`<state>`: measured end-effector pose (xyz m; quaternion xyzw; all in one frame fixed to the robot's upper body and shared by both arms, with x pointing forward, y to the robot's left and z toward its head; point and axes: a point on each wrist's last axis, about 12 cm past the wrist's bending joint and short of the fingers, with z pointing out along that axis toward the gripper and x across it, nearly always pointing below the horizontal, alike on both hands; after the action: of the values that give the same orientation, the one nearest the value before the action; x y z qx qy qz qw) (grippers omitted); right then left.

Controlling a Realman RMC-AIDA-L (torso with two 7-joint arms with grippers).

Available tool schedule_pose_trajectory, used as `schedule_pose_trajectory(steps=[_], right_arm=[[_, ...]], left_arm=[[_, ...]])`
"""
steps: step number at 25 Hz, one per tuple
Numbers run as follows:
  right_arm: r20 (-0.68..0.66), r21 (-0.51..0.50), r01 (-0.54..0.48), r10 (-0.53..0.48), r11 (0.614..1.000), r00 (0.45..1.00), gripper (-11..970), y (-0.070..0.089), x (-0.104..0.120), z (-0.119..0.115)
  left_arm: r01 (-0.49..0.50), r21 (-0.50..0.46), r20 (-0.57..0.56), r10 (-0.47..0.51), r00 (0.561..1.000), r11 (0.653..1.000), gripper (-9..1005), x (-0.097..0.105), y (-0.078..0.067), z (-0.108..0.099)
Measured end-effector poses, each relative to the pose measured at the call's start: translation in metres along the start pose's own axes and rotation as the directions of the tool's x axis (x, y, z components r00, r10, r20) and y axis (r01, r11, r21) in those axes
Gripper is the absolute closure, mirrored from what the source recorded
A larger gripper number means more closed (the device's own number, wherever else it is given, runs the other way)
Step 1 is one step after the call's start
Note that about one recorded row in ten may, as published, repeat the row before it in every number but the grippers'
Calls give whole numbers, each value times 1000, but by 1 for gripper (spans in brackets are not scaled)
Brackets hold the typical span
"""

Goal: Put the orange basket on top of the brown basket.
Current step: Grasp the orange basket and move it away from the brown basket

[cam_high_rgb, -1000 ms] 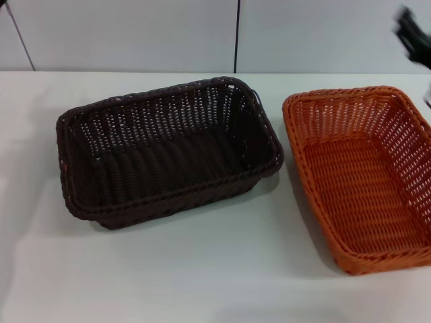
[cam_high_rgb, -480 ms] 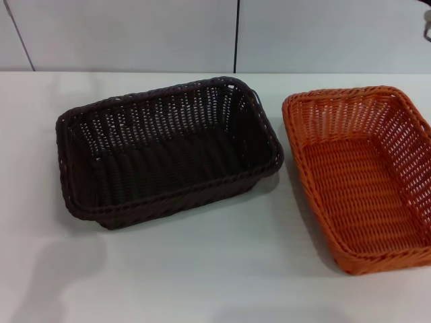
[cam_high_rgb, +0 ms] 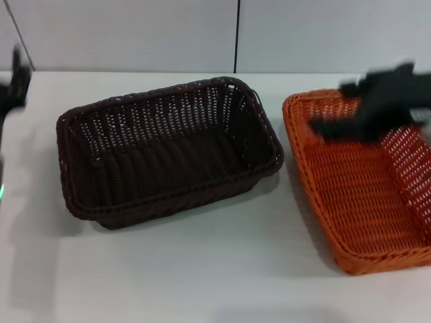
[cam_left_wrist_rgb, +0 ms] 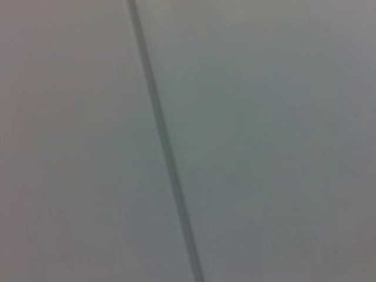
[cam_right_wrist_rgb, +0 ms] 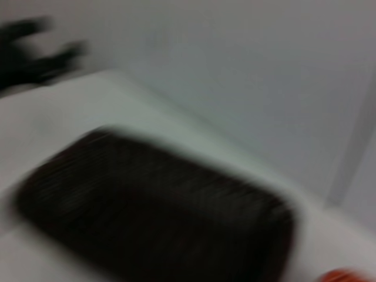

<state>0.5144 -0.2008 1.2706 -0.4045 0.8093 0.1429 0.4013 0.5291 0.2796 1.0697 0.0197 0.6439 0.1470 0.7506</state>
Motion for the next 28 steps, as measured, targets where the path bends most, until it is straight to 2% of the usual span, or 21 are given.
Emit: schedule_pose_trajectory(steps=[2,3,4,6,10,12,16,23,28], right_arm=[[-108,-174,23,-42,985,993,291,0,3,-16],[-108,-174,23,-42,985,993,292,0,3,-16],[-175,-238,20,-63,971,983,293,-6,10,-22],[-196,-254,21,-73,967,978,294,-9,14,-24],[-269,-280,-5,-73,960,960,297,-19,30,-25],[-336,-243,-10,-74,970,939,298,-25,40,-23],[-376,-240,-24,-70,970,924,301,-27,45,-18],[-419,-253,-10,-101,967,902,306,-24,51,-7],[-443,-242,-10,-101,970,891,310,-29,58,4]], left_arm=[[30,-29,-51,-31,998,999,218,15,12,-15],[43,-44,-70,-46,996,998,218,21,17,-22],[59,-65,-90,-65,994,996,218,28,24,-29],[81,-104,-124,-93,988,991,218,38,35,-39],[79,-143,-181,-104,978,987,218,54,50,-53],[77,-143,-192,-104,976,987,218,57,50,-55],[82,-153,-218,-114,969,985,219,62,50,-55],[92,-154,-225,-125,966,984,219,63,46,-50],[92,-156,-238,-128,963,983,220,64,47,-50]])
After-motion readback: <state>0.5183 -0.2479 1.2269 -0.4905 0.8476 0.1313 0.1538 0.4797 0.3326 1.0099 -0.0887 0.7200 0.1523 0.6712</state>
